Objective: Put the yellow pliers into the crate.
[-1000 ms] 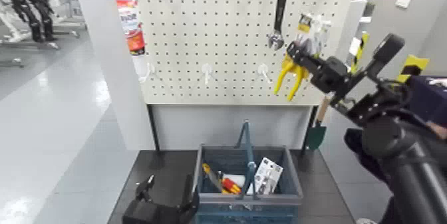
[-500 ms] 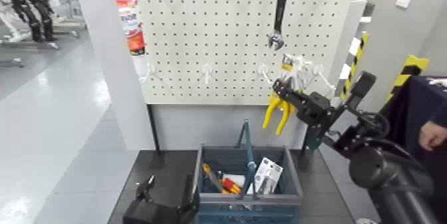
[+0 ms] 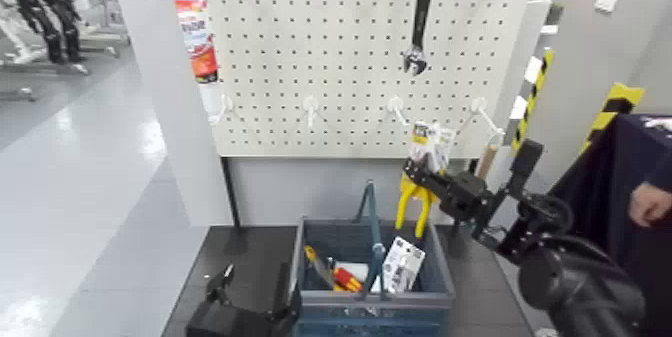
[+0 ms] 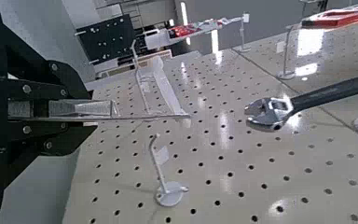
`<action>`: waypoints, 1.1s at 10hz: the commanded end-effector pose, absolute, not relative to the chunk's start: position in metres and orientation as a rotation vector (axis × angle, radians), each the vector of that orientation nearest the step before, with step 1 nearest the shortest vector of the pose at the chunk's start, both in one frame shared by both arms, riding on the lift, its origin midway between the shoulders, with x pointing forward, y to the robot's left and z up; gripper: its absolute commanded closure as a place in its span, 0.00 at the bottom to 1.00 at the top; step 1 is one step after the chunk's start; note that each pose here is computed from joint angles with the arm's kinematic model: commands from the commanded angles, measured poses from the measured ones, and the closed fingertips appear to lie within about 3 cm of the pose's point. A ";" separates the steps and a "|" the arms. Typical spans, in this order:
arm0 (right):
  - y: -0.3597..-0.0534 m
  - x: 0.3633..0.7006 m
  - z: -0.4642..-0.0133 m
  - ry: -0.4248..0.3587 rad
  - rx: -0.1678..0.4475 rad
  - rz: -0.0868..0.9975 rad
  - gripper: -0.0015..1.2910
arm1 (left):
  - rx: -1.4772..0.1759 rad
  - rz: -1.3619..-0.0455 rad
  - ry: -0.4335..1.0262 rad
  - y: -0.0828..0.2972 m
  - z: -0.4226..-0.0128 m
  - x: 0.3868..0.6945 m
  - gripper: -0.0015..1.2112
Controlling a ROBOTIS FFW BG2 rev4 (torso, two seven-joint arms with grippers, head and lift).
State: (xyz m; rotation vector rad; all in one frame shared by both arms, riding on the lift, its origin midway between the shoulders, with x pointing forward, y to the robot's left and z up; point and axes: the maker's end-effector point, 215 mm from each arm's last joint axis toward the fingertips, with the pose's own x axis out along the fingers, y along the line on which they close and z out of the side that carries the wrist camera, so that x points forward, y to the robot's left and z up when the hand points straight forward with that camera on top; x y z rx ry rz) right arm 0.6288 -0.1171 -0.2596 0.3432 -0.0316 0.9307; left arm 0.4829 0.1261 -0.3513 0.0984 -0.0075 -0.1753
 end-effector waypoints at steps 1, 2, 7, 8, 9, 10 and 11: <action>-0.111 0.624 -0.296 0.029 0.331 0.936 0.85 | 0.098 -0.179 -0.010 0.124 -0.350 0.483 0.18; -0.110 0.623 -0.308 0.048 0.314 0.932 0.85 | 0.098 -0.178 -0.008 0.124 -0.351 0.483 0.18; -0.114 0.619 -0.365 0.154 0.302 0.898 0.85 | 0.098 -0.180 -0.011 0.123 -0.349 0.484 0.18; -0.114 0.618 -0.372 0.169 0.308 0.893 0.85 | 0.096 -0.180 -0.011 0.123 -0.349 0.484 0.18; -0.115 0.618 -0.378 0.182 0.304 0.888 0.85 | 0.097 -0.180 -0.009 0.123 -0.350 0.484 0.18; -0.116 0.618 -0.383 0.202 0.314 0.875 0.80 | 0.096 -0.176 -0.008 0.125 -0.350 0.485 0.18; -0.116 0.618 -0.387 0.220 0.322 0.869 0.46 | 0.096 -0.177 -0.009 0.125 -0.350 0.485 0.18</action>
